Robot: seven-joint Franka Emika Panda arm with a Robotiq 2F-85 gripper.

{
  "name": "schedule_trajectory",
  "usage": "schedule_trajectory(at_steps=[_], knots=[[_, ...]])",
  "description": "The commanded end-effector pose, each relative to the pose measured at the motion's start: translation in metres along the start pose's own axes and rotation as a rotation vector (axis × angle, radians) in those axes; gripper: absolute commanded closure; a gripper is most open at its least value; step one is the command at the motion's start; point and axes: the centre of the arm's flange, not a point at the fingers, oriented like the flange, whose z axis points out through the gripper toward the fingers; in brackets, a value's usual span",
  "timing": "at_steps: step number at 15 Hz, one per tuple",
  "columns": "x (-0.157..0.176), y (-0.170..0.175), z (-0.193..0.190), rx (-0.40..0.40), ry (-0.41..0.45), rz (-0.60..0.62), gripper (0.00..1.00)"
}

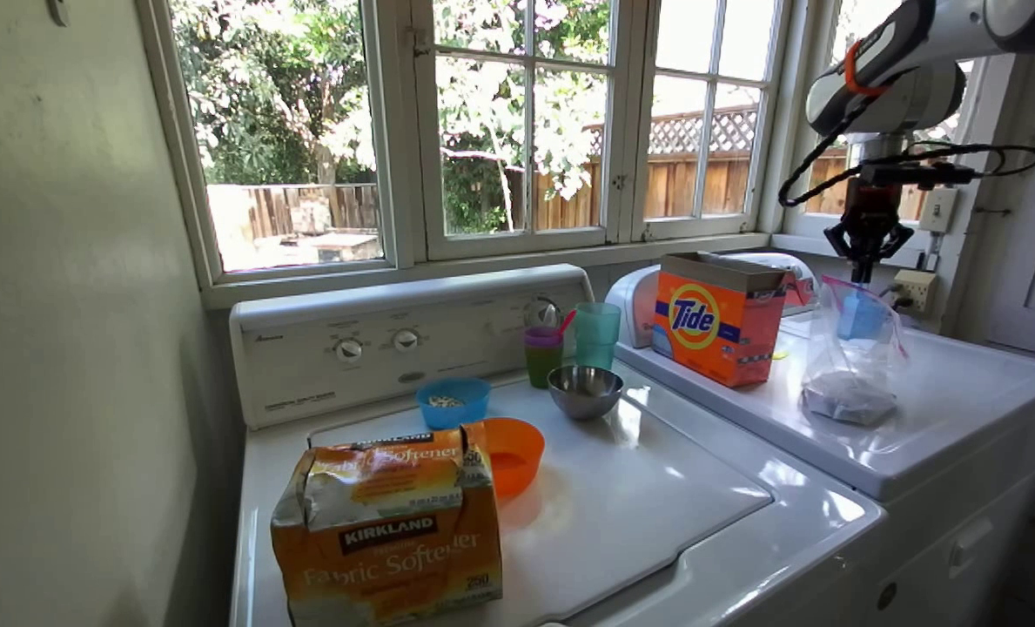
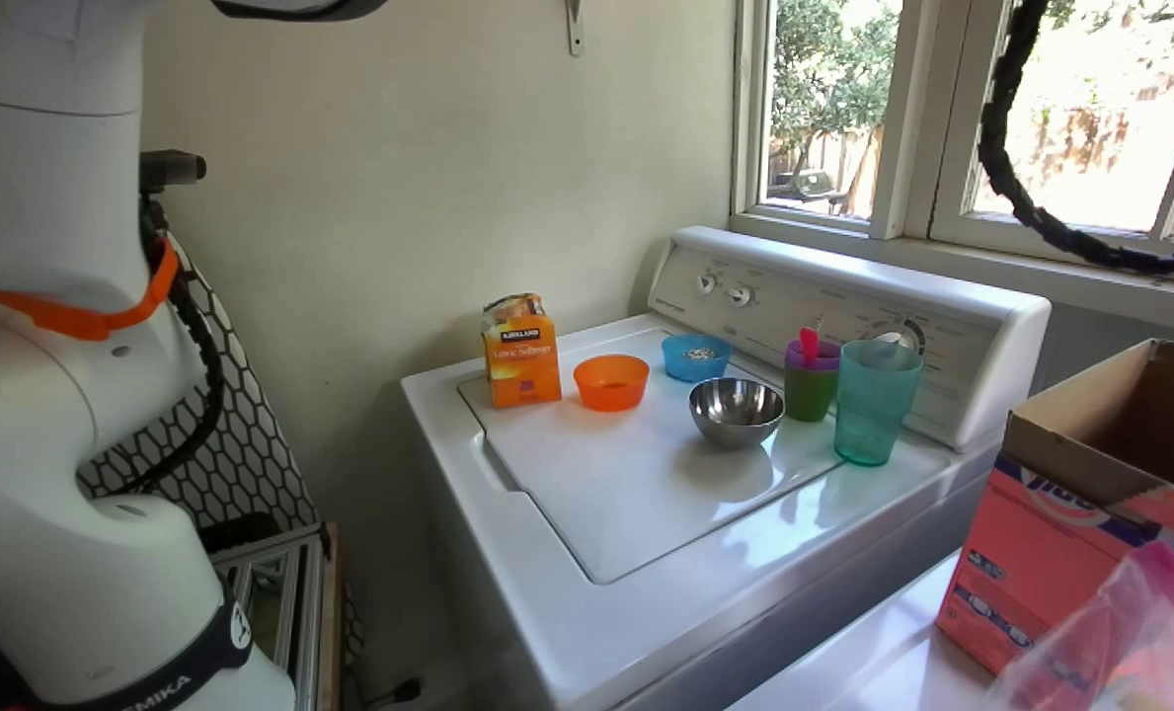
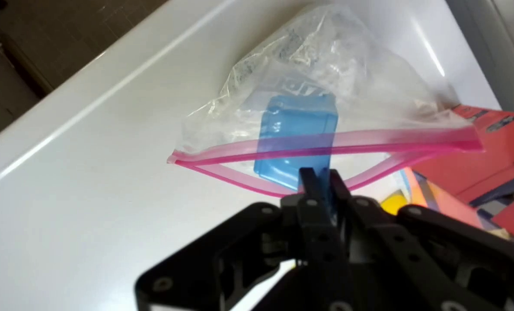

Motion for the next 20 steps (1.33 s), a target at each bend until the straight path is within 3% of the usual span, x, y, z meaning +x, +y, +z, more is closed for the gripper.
schedule_trajectory(at_steps=[1,3,5,7,11,13,14,18,20], knots=[[-0.029,0.008,0.016,0.012,-0.052,-0.192,0.98],[-0.035,0.016,0.021,-0.079,-0.102,-0.26,0.98],[-0.037,0.025,0.029,-0.207,-0.136,-0.235,0.98],[-0.039,0.027,0.033,-0.248,-0.173,-0.345,0.98],[-0.028,0.012,0.04,-0.086,-0.09,-0.507,0.98],[-0.021,0.002,0.04,0.03,-0.081,-0.475,0.98],[-0.016,0.004,0.037,-0.066,-0.093,-0.459,0.92],[-0.016,-0.001,0.038,-0.012,-0.073,-0.458,0.92],[-0.021,-0.008,0.038,0.025,-0.017,-0.617,0.98]])
